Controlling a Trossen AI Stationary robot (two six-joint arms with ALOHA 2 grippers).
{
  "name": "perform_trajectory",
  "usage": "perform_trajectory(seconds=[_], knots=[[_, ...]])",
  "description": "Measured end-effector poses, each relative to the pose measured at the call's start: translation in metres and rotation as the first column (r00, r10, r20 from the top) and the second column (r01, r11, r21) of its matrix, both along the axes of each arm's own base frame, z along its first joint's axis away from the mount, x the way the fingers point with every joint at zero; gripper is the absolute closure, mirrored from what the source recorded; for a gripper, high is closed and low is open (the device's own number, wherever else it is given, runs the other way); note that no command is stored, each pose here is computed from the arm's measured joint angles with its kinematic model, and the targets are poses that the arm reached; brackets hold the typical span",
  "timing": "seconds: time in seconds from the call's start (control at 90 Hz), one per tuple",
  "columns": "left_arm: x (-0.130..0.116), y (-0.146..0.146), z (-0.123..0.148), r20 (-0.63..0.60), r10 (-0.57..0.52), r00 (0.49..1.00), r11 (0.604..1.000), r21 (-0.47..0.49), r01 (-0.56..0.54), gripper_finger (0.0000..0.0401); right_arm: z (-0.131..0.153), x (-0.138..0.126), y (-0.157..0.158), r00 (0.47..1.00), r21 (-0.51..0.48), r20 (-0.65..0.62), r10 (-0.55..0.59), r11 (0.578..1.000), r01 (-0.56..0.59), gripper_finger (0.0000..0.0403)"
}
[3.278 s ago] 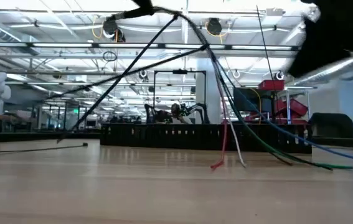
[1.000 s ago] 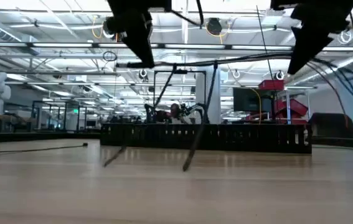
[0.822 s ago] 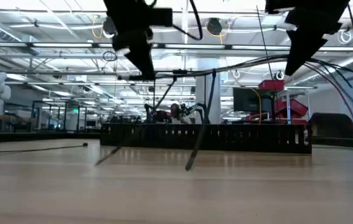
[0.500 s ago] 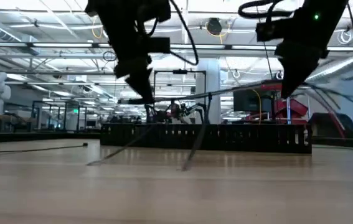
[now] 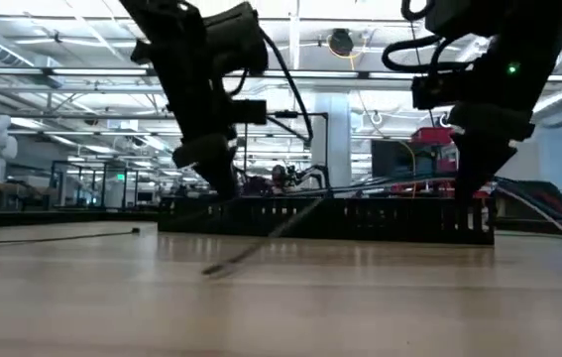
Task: Ziptie cables
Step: Put the zip tied cable wire into the black cable duct
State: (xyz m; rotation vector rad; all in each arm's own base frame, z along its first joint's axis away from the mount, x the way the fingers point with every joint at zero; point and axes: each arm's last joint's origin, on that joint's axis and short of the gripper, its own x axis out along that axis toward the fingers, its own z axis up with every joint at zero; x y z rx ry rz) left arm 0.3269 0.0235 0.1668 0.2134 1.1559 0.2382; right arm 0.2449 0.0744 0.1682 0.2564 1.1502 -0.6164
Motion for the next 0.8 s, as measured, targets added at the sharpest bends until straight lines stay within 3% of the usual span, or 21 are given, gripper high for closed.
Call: perform_trajectory(seconds=[0.411,0.8], knots=[[-0.0007,0.0011,-0.0047,-0.034,0.012,0.999,1.0,0.004,-0.012,0.0401,-0.003,0.0067,0.0029,0.997,0.015,0.035,0.074,0.997,-0.075,0.0393],[-0.0019,-0.0053,-0.0042,-0.035,0.04,0.999,0.999,-0.014,-0.041,0.0401,-0.0037,-0.0022,0.0023,0.999,-0.002,-0.031,0.03,1.0,-0.03,0.0272]])
